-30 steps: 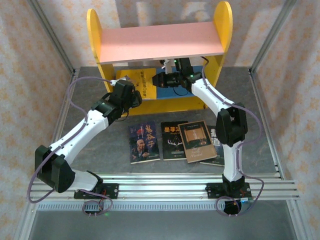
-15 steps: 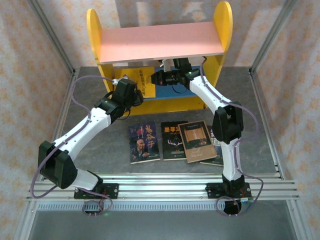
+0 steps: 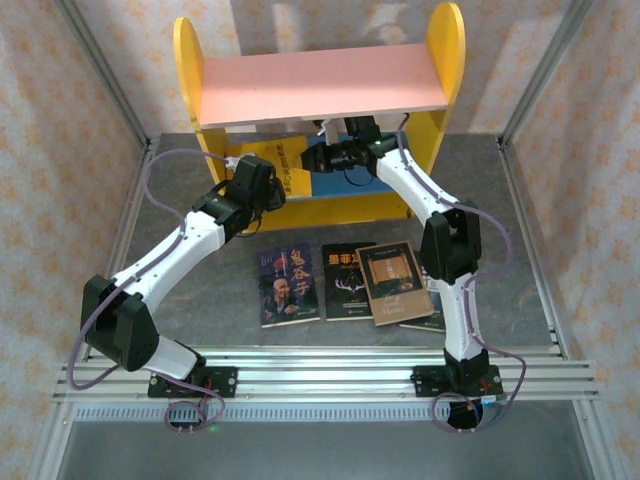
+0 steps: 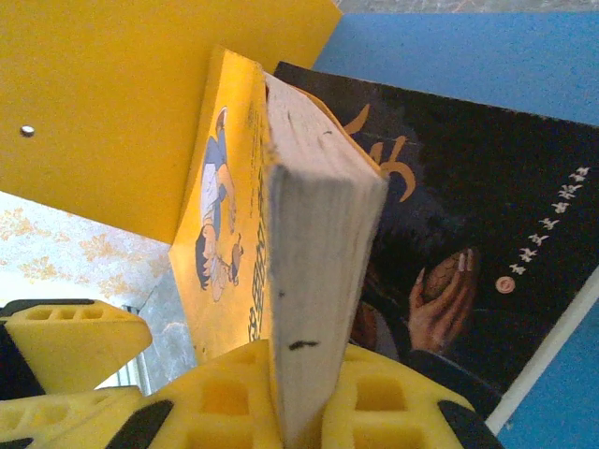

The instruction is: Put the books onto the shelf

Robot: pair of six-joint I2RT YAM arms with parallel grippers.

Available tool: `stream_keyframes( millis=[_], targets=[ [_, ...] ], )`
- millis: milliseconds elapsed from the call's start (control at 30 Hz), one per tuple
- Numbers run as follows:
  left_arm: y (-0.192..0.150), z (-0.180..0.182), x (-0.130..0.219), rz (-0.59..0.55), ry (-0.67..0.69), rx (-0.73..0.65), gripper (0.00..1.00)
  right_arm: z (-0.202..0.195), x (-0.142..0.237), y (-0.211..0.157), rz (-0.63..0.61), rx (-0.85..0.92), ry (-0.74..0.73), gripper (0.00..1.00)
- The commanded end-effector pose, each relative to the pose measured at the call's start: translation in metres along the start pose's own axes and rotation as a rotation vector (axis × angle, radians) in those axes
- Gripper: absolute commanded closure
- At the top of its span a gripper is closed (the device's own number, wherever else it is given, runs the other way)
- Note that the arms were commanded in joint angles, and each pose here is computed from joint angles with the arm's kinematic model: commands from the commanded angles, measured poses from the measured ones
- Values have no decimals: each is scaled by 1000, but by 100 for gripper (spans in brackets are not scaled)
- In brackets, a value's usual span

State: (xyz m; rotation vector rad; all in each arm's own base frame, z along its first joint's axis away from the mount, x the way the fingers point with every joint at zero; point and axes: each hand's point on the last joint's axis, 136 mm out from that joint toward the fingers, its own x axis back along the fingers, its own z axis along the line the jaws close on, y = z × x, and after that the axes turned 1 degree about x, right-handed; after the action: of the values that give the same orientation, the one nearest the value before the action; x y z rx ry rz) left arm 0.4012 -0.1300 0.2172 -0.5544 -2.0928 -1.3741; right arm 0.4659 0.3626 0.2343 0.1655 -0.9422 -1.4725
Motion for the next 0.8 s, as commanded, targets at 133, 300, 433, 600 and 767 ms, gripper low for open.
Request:
stream_keyframes(
  millis=[133, 300, 433, 600, 767],
  targets=[
    [15, -1, -3, -49, 16, -13, 43, 8, 3, 19, -50, 34, 9, 86],
    [15, 1, -5, -49, 22, -16, 43, -1, 4, 21, -62, 19, -45, 65],
    [15, 1, -4, -52, 25, -19, 43, -11, 5, 22, -70, 0, -105, 55],
    [15, 2, -4, -55, 24, -19, 43, -24, 9, 23, -87, -28, -192, 47],
    [17, 1, -2, -52, 23, -24, 43, -34, 14, 21, -88, -49, -265, 41]
  ],
)
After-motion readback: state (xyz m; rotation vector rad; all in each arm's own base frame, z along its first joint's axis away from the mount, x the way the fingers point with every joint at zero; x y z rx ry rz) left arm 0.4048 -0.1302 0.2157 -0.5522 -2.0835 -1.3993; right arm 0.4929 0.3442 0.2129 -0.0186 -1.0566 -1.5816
